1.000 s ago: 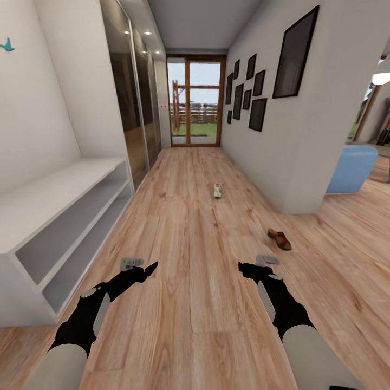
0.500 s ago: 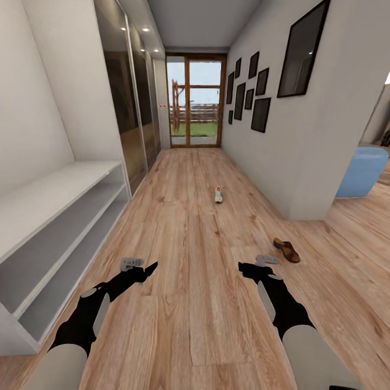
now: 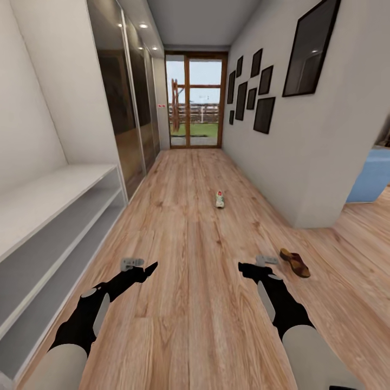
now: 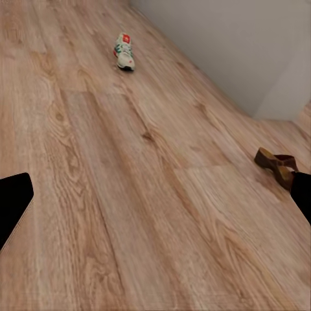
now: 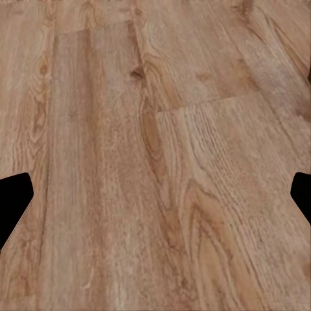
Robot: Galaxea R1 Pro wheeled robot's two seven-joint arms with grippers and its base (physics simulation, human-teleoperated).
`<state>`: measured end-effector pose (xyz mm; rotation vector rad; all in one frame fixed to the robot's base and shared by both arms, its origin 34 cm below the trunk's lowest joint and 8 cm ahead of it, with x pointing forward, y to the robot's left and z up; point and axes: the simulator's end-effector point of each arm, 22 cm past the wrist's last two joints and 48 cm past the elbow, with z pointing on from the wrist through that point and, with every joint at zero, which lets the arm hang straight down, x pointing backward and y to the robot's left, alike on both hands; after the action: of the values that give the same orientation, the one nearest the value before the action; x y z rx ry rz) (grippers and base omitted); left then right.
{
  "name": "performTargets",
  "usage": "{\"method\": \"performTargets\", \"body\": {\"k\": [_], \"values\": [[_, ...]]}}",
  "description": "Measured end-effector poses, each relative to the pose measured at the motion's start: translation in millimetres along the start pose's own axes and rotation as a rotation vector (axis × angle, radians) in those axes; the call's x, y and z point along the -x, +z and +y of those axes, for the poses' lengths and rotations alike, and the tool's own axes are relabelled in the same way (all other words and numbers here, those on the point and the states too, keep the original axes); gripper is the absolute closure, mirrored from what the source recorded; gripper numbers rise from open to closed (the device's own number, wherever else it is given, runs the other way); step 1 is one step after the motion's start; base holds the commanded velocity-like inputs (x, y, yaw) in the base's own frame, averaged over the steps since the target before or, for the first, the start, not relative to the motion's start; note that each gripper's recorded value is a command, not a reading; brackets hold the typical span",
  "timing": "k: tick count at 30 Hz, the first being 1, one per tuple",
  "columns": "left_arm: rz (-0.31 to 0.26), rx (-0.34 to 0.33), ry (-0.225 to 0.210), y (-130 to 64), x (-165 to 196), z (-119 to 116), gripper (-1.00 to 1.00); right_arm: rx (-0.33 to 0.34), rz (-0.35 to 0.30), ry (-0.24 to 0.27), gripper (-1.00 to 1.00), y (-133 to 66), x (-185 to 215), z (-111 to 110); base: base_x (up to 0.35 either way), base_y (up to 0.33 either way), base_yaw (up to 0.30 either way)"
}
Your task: Pick up the two gym shoes and the two sandals from the corridor floor and place them onto the hallstand (shoe rack) in the corridor, making sure they are on the rack and not on the floor. Arrange them so the two gym shoes are next to each other and the two sandals are next to each other.
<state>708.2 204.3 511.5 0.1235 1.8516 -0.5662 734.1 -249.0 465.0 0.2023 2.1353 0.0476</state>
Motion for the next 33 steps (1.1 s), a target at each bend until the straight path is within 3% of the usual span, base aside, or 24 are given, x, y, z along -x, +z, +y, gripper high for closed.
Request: {"method": "performTargets", "body": {"k": [33], "values": [[0.000,0.000,0.000,0.0,0.0,0.0,-1.00,0.000,0.001,0.000,-1.00,0.1,-0.5,-0.3,0.349,0.000,0.000]]}}
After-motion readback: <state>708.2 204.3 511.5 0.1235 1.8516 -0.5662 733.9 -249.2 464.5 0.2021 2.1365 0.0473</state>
